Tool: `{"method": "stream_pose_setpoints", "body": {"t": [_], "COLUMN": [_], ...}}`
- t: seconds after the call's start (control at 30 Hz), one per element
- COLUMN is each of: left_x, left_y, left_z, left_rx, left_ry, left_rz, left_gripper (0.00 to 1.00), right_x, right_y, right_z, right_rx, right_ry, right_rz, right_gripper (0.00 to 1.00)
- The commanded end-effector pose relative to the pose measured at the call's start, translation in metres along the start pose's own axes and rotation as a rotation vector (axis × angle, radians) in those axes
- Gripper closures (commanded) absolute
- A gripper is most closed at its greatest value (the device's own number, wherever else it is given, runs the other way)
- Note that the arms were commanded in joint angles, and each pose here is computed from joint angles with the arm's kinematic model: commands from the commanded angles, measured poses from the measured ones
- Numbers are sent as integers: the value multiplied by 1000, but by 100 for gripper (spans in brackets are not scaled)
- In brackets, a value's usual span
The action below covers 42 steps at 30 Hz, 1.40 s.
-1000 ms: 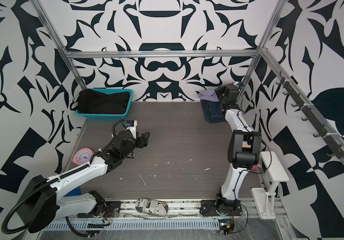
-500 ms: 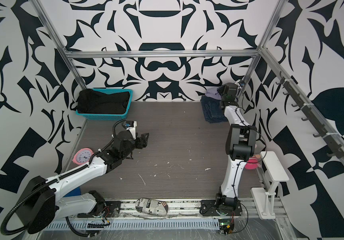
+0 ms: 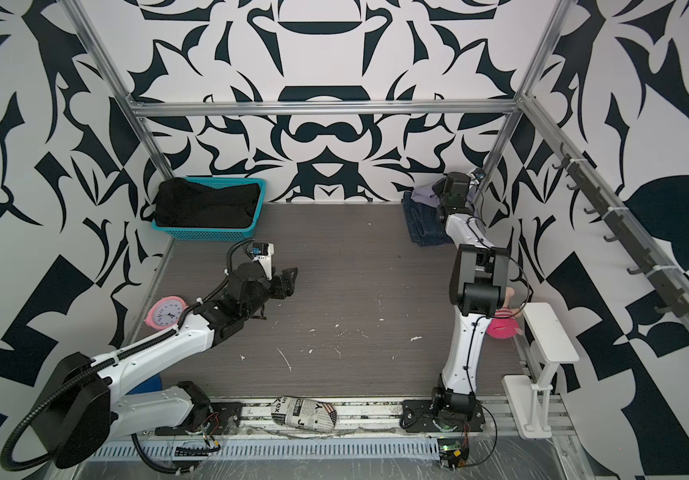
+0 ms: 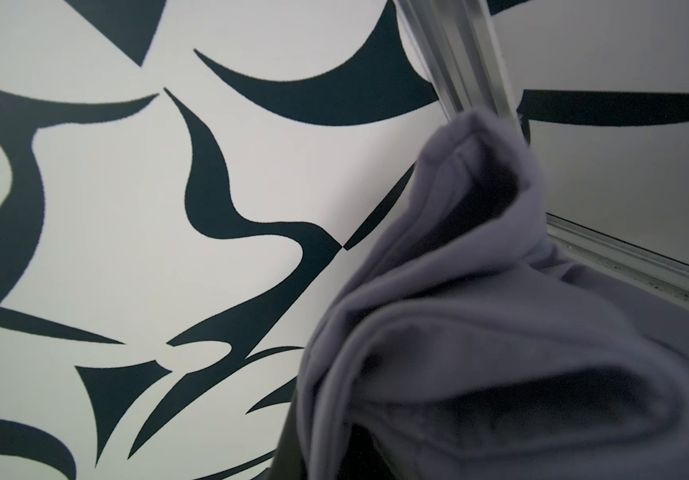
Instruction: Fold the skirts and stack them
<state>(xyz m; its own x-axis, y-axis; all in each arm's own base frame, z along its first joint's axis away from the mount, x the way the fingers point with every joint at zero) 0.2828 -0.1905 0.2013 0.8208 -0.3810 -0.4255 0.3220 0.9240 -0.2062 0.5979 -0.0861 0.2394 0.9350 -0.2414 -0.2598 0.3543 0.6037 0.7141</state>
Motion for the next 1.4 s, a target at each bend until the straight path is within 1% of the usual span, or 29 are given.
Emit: {"method": "stream_pose_setpoints", "body": {"t": [0.0,0.07,0.2,0.4,0.5,0.6,0.67,0.7,0.73,0.8,0.87,0.9,0.97,1.0,1.13,1.23,1.27,1.37], "left_x": [-7,-8,-9,-12,-13,-14,-13,-13,-13,-14,-14,-15,-15,-16,-15,-13,-12,-11], "left_y": [-1,-1,1,3,4,5,5,5,4,4,5,5,6,6,7,6,6,4], "left_z": [10,9,6,5,4,2,2,2,2,3,3,3,2,2,1,2,3,5], "left_rx": [-3,-8,-11,-19,-19,-20,-19,-20,-22,-27,-32,-34,-40,-44,-42,-30,-26,-24], "left_ry": [-24,-27,-21,-25,-26,-24,-22,-22,-22,-26,-32,-34,-37,-41,-41,-38,-38,-37], "left_rz": [-4,-5,-2,6,9,10,10,7,5,3,6,6,7,6,10,14,16,12], "left_gripper": [25,25,25,25,25,25,25,25,25,25,25,25,25,25,25,25,25,25], "right_x": [-13,-13,-11,-18,-23,-28,-31,-33,-35,-44,-61,-71,-89,-98,-113,-106,-102,-81], "right_y": [25,23,20,8,1,2,8,11,13,25,31,33,37,41,51,51,49,34], "right_z": [14,9,-8,-26,-31,-31,-29,-27,-23,-18,-9,-4,8,16,33,35,34,22], "right_rx": [-31,-52,-78,-76,-72,-79,-92,-97,-102,-118,-116,-114,-120,-127,-150,-139,-133,-110], "right_ry": [-95,-106,-80,-50,-26,-3,8,18,30,75,72,60,30,21,46,123,148,249], "right_rz": [63,35,17,-21,-42,-40,-23,-26,-41,-14,-9,-8,-9,-2,28,64,80,88], "right_gripper": [100,100,100,99,88,70,61,55,51,49,49,47,32,28,27,28,29,39]}}
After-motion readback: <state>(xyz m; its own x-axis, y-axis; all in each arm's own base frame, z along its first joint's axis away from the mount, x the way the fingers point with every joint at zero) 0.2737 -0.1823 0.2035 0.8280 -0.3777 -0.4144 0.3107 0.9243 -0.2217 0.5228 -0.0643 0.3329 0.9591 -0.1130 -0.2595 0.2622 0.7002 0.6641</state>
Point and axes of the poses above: each gripper's point midway between its finger pads, its own x axis out along the fingers, its own y axis along the line the jaws close on, z = x × y, the point moved 5 cm from there along -x, back along the fingers, and after that the axes turned 5 degrees about x, right-handed, at the moved point
